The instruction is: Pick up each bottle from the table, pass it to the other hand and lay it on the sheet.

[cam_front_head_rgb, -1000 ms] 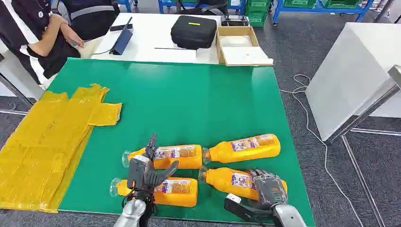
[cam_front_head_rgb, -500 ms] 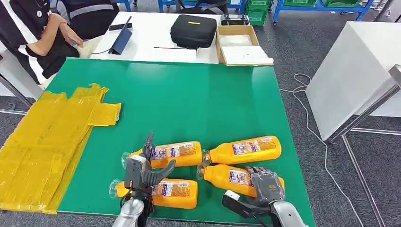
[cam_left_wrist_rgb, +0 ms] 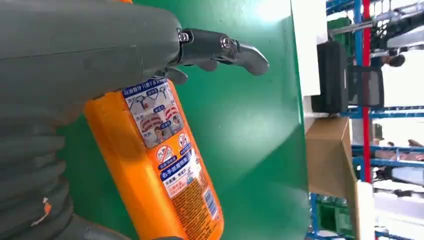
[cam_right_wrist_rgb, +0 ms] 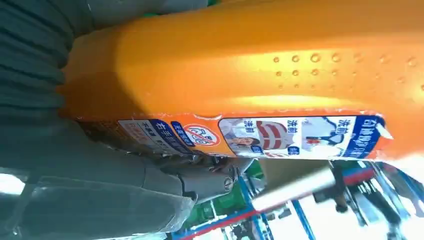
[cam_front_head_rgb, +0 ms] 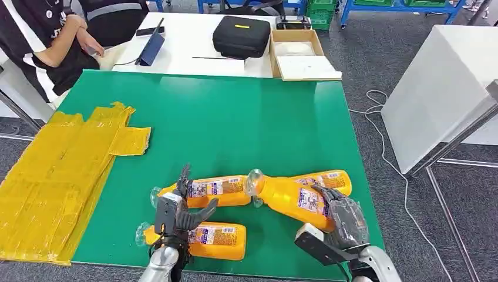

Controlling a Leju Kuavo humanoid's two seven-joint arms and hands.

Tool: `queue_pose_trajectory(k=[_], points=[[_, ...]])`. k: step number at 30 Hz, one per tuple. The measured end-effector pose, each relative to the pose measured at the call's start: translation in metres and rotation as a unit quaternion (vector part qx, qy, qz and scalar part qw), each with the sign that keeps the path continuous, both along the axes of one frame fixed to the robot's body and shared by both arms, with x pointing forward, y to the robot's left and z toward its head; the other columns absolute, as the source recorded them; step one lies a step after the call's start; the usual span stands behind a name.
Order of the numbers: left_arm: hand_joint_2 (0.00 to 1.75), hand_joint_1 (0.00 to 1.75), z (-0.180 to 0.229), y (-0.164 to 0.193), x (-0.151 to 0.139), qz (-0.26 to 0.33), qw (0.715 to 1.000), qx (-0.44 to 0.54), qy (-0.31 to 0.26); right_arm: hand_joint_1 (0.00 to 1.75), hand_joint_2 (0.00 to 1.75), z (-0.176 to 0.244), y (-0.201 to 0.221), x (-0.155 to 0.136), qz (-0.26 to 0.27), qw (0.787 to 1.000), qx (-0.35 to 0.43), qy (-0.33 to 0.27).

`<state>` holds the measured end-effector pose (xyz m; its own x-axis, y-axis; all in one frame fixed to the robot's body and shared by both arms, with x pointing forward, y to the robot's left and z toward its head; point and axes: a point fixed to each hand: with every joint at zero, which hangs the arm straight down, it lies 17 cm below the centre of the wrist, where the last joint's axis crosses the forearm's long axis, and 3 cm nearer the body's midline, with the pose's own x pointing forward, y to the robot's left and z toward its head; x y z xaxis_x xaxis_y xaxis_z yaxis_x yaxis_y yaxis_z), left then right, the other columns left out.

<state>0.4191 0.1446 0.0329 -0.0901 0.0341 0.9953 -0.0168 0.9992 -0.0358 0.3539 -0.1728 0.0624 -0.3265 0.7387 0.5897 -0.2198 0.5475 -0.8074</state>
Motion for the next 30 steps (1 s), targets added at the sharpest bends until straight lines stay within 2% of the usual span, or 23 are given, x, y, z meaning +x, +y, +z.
queue_pose_trajectory(k=[4,7,13,23,27,30], points=[[1.75,0.0,-0.001,0.014,-0.001,0.027,1.0,0.002,-0.005,1.75,1.75,0.024,-0.012,0.011,-0.022,0.996,0.082,-0.035],[1.75,0.0,0.0,0.019,-0.004,0.035,0.999,0.019,-0.005,1.75,1.75,0.027,-0.011,0.024,-0.036,0.993,0.105,-0.042],[1.75,0.0,0.016,0.037,-0.015,0.066,0.991,0.111,-0.021,1.75,1.75,0.025,0.014,0.033,-0.043,0.986,0.157,-0.036],[1.75,0.0,0.109,0.055,-0.035,0.101,0.971,0.17,-0.133,1.75,1.75,0.025,0.055,0.045,-0.011,0.979,0.203,-0.034],[1.75,0.0,0.15,0.048,-0.044,0.095,0.959,0.186,-0.19,1.75,1.75,0.02,0.063,0.046,-0.004,0.975,0.218,-0.029],[1.75,0.0,0.172,0.034,-0.046,0.072,0.958,0.176,-0.213,1.75,1.75,0.016,0.072,0.046,-0.003,0.974,0.224,-0.03]])
